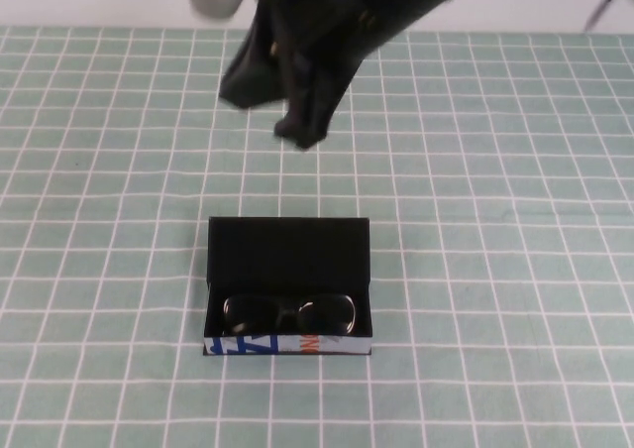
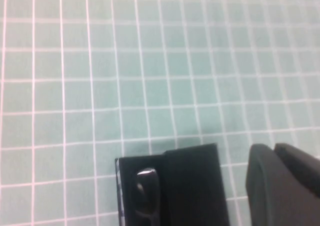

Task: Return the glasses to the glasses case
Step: Close the glasses case

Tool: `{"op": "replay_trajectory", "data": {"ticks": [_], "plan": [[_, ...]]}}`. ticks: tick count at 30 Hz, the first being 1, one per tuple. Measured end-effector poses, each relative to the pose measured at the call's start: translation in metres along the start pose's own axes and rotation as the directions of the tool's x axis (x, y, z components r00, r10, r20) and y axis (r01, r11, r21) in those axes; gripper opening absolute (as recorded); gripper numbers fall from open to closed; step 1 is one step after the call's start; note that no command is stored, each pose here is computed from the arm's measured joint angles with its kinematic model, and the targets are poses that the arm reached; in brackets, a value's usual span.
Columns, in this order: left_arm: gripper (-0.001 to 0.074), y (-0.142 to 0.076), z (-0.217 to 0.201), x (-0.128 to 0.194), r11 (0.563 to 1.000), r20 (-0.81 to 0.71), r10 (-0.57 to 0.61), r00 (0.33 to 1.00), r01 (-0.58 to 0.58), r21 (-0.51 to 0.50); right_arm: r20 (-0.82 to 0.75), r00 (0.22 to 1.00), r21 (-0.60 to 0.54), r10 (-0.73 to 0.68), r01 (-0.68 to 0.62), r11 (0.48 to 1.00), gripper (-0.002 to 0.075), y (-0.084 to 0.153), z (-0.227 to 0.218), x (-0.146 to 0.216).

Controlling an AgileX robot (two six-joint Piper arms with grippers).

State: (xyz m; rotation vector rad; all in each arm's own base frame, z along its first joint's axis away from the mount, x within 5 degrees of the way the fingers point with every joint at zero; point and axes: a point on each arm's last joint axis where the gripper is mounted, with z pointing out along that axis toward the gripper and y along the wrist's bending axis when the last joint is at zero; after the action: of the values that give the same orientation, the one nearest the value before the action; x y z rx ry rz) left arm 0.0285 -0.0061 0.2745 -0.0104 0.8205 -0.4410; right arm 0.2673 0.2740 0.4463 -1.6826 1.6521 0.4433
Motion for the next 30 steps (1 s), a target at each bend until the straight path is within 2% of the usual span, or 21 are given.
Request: {"op": "replay_trajectory", "data": {"ticks": [2,5,8,10,13,16,18,20,24,30], "plan": [[-0.0002,-0.008,0.012,-0.023,0.999,0.009,0.037,0.999,-0.037,0.03,0.021,1.0,0.018,-0.004,0.003,1.0,-0.0011,0.004,-0.015,-0.005],[-0.0002,-0.02,0.028,-0.059,0.985,-0.072,0.171,0.983,-0.167,0.049,0.047,0.999,0.041,0.019,-0.021,0.999,-0.0011,0.007,-0.033,-0.008],[-0.0002,-0.024,0.041,-0.095,0.963,-0.179,0.267,0.947,-0.269,0.011,0.075,0.994,0.085,0.08,-0.086,0.993,-0.0011,0.001,-0.047,-0.005],[-0.0002,-0.022,0.051,-0.109,0.949,-0.295,0.293,0.909,-0.315,-0.029,0.108,0.987,0.131,0.122,-0.136,0.982,-0.0011,-0.006,-0.056,-0.003],[-0.0002,-0.016,0.067,-0.118,0.922,-0.526,0.282,0.803,-0.377,-0.081,0.155,0.971,0.195,0.181,-0.21,0.958,-0.0011,-0.019,-0.068,0.002],[-0.0002,-0.004,0.08,-0.097,0.892,-0.783,0.223,0.581,-0.445,-0.077,0.17,0.959,0.232,0.229,-0.264,0.936,-0.0011,-0.03,-0.074,0.011],[-0.0002,0.002,0.085,-0.082,0.877,-0.881,0.192,0.433,-0.478,-0.044,0.163,0.954,0.247,0.252,-0.287,0.926,-0.0011,-0.037,-0.077,0.018],[-0.0002,0.006,0.091,-0.068,0.872,-0.926,0.165,0.338,-0.489,-0.023,0.139,0.949,0.249,0.283,-0.31,0.917,-0.0011,-0.044,-0.075,0.028],[-0.0002,0.009,0.104,-0.043,0.89,-0.966,0.109,0.233,-0.455,-0.01,0.076,0.926,0.231,0.37,-0.377,0.897,-0.0011,-0.063,-0.056,0.05],[-0.0002,0.001,0.122,0.005,0.968,-0.996,-0.032,0.082,-0.245,-0.051,0.008,0.89,0.201,0.457,-0.449,0.871,-0.0011,-0.084,-0.018,0.076]]}}
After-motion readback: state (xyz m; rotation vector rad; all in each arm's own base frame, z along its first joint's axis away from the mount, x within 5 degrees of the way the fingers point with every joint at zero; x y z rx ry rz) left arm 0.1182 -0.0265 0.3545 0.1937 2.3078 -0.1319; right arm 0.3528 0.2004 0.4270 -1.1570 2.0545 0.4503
